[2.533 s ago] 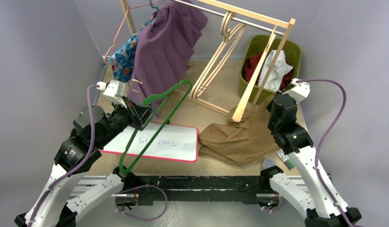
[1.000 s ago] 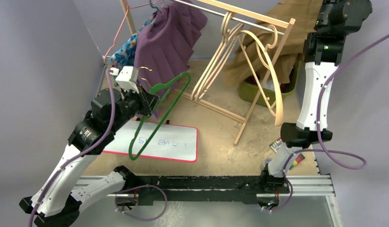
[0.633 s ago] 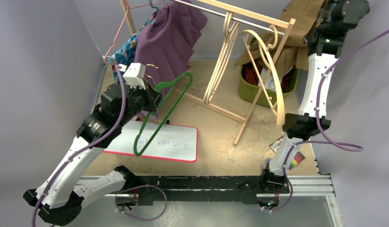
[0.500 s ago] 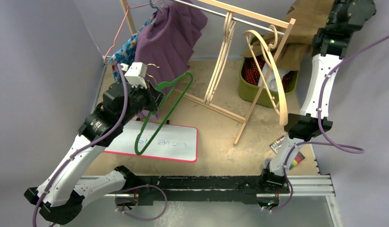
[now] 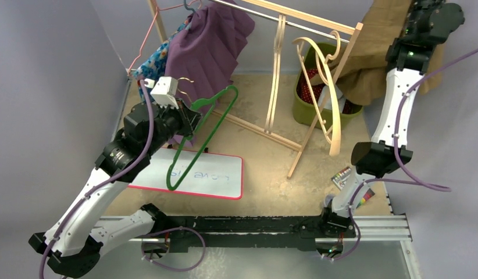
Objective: Remove the skirt from the hanger
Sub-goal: Place the skirt in the bin.
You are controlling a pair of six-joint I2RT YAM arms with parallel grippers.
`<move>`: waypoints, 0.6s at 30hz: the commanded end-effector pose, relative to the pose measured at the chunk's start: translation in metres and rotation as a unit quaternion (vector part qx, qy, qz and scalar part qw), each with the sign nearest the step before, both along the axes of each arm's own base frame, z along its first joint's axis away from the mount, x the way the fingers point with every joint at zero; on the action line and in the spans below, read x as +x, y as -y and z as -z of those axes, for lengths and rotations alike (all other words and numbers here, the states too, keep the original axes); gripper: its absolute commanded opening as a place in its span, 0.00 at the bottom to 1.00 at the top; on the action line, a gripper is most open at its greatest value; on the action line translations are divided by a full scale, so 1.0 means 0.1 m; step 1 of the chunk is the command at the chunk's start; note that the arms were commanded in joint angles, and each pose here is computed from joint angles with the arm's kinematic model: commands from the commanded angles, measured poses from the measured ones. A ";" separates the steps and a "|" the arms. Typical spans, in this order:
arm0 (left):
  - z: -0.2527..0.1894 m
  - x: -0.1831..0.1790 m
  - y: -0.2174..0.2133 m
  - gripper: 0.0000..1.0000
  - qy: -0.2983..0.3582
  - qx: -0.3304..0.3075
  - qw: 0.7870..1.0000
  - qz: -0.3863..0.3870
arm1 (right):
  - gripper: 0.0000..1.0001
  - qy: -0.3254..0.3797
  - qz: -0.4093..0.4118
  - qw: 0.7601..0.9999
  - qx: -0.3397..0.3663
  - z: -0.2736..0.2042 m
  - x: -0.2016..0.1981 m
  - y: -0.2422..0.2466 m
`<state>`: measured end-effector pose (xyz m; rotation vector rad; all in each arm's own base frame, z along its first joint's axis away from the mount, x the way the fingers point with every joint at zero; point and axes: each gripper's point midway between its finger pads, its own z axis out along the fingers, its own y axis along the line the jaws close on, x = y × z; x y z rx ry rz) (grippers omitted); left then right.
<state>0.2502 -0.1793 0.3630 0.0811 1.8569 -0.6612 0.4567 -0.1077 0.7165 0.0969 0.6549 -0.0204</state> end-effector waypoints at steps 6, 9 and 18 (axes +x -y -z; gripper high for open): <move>-0.27 -0.03 -0.06 0.00 0.038 -0.033 0.999 -0.014 | 0.00 -0.058 -0.147 0.987 -0.039 0.48 0.27 -1.06; -0.28 -0.04 -0.05 0.00 0.038 -0.036 0.999 -0.011 | 0.00 -0.077 -0.178 0.980 -0.036 0.66 0.28 -1.17; -0.30 -0.05 -0.04 0.00 0.041 -0.041 0.998 -0.005 | 0.00 -0.223 -0.094 0.966 0.095 1.83 0.60 -0.09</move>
